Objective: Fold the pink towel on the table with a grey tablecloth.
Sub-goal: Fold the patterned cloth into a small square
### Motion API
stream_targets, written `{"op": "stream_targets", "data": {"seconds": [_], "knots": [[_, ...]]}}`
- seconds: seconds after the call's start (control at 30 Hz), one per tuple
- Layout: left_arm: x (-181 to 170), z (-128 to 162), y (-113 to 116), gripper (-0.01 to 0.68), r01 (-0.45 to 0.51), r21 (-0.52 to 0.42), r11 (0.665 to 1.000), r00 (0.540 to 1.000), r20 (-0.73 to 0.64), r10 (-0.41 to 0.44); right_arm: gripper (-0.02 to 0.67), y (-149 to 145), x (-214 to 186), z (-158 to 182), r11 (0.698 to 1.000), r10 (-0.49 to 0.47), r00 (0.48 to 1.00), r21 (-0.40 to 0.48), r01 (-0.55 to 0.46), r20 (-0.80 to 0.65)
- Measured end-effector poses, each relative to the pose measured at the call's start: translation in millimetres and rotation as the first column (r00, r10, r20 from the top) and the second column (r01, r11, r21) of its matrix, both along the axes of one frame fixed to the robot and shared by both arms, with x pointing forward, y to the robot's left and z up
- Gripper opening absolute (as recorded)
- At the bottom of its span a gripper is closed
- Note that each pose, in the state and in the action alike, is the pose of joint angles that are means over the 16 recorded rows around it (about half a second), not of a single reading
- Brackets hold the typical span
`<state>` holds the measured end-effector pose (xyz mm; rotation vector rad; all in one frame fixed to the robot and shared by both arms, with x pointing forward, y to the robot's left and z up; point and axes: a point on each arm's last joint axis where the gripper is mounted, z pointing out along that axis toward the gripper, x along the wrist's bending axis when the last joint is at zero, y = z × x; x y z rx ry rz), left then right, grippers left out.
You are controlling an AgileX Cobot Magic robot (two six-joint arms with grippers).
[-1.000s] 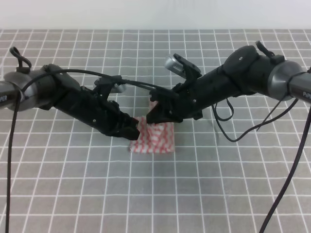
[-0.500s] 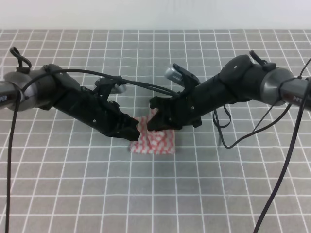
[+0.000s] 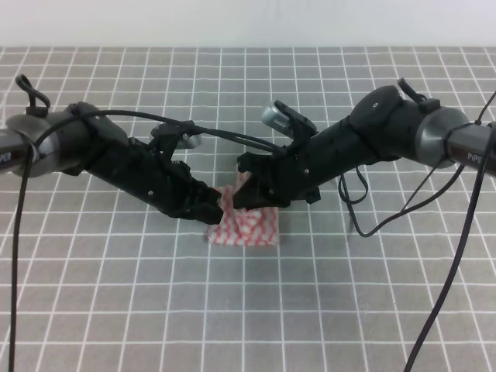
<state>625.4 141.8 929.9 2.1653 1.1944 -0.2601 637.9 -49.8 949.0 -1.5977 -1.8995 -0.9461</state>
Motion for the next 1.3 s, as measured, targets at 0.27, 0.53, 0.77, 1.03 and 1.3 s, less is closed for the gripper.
{"op": "stream_targets", "data": {"seconds": [0.27,0.53,0.77,1.03,1.3], "knots": [[1,2,2,-0.003,-0.012,0.001,1.000,1.000,0.011,0.012,0.243,3,-1,4,0.998,-0.005,1.000,0.064,0.006,-0.022],[6,25,19,-0.003,-0.059,-0.014,0.998,0.996,0.068,0.059,0.273,-1,1,12,0.994,0.029,0.999,0.106,-0.025,-0.029],[5,48,26,-0.003,-0.080,-0.035,0.996,0.989,0.121,0.083,0.161,-13,3,15,0.995,0.089,0.995,0.046,-0.087,-0.036],[-3,52,2,-0.003,-0.031,-0.034,0.999,0.988,0.148,0.035,0.038,-25,3,12,0.988,0.140,0.989,-0.063,-0.143,-0.050],[-10,30,-19,-0.003,0.041,0.011,0.999,0.994,0.102,-0.042,-0.011,-28,1,5,0.977,0.161,0.984,-0.126,-0.170,-0.080]]}}
